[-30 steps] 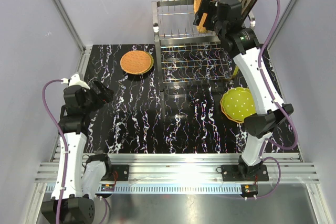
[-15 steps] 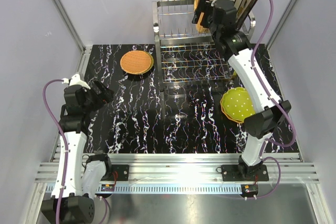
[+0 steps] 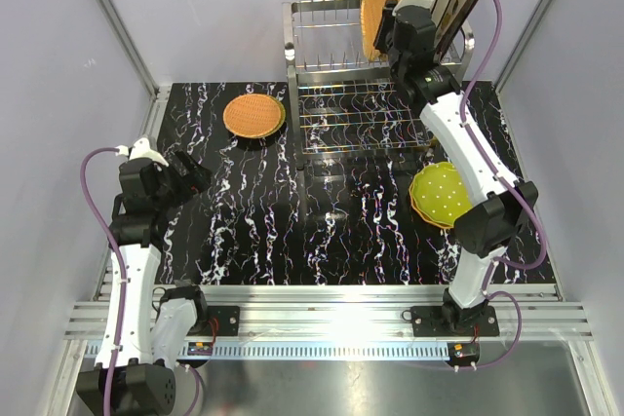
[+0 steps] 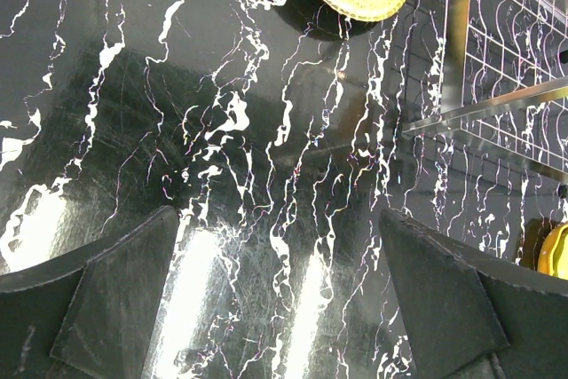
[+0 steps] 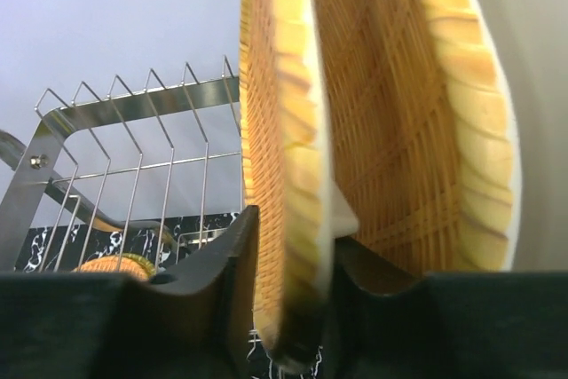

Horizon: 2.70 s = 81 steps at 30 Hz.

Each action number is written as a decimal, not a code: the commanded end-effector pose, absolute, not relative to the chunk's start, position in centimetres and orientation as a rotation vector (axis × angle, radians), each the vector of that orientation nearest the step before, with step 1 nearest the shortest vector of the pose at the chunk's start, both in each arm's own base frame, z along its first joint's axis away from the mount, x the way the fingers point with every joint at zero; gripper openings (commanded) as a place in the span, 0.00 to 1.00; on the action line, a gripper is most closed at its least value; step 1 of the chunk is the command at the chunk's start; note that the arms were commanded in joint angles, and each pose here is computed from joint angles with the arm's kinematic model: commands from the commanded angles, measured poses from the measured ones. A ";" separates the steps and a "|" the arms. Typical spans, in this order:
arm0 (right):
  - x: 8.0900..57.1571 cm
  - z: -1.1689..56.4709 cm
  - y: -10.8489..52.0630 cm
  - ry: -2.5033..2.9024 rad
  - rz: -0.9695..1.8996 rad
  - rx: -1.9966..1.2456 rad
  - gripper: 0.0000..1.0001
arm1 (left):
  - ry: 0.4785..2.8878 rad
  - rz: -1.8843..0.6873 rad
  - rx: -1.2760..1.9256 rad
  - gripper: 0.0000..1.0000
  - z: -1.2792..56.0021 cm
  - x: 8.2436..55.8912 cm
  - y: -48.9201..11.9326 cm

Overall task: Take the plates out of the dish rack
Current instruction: Grab a plate with the right arm, then pass the plate from the right arm to the left

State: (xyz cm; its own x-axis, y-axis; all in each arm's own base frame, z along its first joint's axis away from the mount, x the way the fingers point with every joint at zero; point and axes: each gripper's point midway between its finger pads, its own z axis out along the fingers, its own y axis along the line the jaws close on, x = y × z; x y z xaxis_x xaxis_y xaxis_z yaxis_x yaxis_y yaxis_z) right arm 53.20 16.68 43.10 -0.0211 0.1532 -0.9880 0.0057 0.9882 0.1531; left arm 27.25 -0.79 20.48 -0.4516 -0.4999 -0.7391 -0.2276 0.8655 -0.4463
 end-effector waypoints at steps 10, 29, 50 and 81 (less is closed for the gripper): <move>51.3 49.0 14.9 1.398 0.138 0.123 0.20 | 1.983 -0.333 -0.507 0.99 23.2 28.0 -0.3; 49.4 57.0 14.9 1.166 0.191 0.087 0.00 | 1.965 -0.344 -0.492 0.99 24.3 27.5 -0.5; 46.0 62.2 15.8 1.113 0.375 0.081 0.00 | 1.809 -0.590 -0.261 0.99 28.4 27.9 -4.7; 30.0 58.6 25.0 1.346 1.156 -0.427 0.00 | 1.575 -1.107 0.146 0.99 36.1 23.6 -12.9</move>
